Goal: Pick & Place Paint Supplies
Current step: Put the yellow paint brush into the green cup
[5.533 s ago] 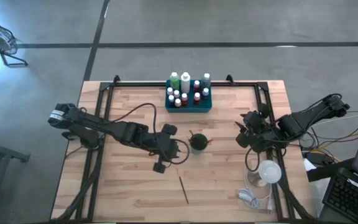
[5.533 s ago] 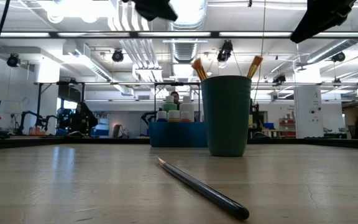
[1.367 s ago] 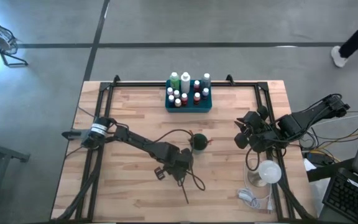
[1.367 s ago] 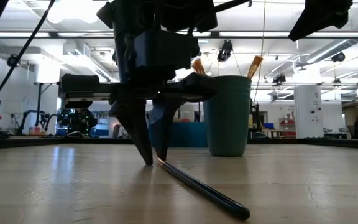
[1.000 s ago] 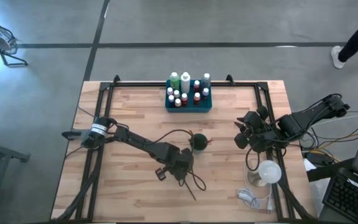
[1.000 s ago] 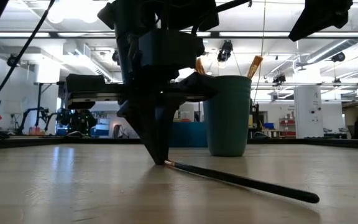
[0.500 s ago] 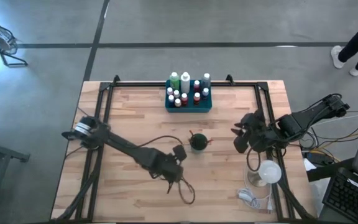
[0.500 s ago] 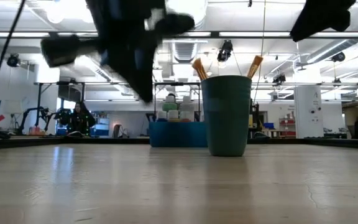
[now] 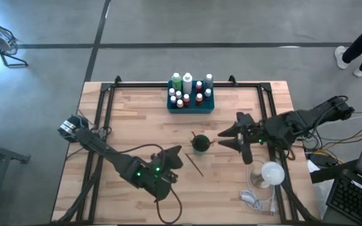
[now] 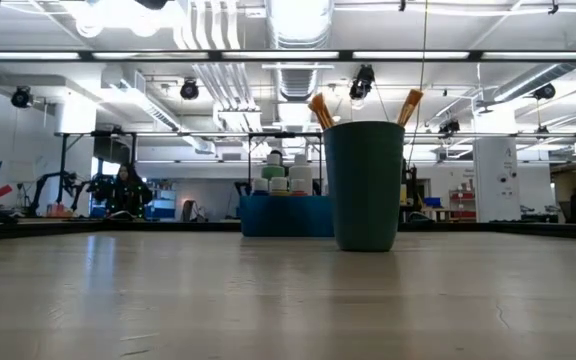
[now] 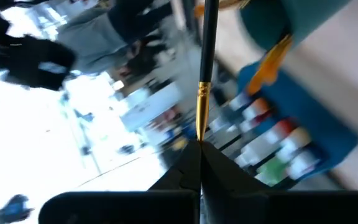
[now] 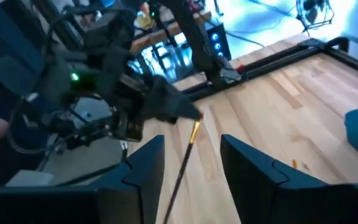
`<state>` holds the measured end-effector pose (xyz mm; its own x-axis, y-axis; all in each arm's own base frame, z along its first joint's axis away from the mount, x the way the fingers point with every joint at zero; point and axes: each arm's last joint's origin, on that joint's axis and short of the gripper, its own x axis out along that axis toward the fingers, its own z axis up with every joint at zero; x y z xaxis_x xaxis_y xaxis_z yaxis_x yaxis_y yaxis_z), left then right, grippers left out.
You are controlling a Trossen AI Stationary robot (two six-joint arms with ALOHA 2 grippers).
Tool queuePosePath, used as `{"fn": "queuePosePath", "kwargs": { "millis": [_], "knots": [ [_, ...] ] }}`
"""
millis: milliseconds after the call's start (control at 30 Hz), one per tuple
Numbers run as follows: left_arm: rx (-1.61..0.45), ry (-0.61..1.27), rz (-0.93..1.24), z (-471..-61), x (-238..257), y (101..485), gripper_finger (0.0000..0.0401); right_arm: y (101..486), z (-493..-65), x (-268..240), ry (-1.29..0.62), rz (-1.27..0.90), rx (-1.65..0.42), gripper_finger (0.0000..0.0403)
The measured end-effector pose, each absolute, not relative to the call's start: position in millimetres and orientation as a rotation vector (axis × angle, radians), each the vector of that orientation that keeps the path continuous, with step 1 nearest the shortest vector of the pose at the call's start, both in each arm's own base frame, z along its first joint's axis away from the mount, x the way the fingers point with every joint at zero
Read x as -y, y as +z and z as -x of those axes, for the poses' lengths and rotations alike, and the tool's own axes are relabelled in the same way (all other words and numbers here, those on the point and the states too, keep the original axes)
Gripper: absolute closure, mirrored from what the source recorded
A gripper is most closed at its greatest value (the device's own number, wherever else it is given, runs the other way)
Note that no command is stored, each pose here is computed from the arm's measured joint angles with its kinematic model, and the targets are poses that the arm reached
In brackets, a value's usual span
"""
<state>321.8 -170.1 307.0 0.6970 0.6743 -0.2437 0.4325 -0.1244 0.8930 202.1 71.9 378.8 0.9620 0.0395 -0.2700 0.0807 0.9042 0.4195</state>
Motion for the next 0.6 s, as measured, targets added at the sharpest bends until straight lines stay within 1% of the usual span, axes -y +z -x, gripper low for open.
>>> {"fn": "queuePosePath", "kwargs": {
  "millis": [67,167,233,367,533,600],
  "knots": [
    [-0.893,0.285,-1.821,-324,172,311,0.0401,375,-211,-71,-0.022,-0.431,-0.308,0.0246],
    [-0.9,0.265,-1.877,-324,173,312,0.0401,366,-226,-71,0.014,-0.435,-0.367,0.0245],
    [-0.894,0.255,-1.889,-325,173,313,0.0401,360,-237,-71,0.032,-0.437,-0.407,0.0247],
    [-0.878,0.246,-1.904,-327,175,316,0.0401,348,-256,-67,0.011,-0.437,-0.464,0.0257],
    [-0.85,0.241,-1.942,-331,177,321,0.0401,342,-270,-57,-0.018,-0.451,-0.471,0.0267],
    [-0.837,0.239,-1.951,-333,177,323,0.0401,343,-275,-57,0.018,-0.453,-0.452,0.0269]
  ]
}}
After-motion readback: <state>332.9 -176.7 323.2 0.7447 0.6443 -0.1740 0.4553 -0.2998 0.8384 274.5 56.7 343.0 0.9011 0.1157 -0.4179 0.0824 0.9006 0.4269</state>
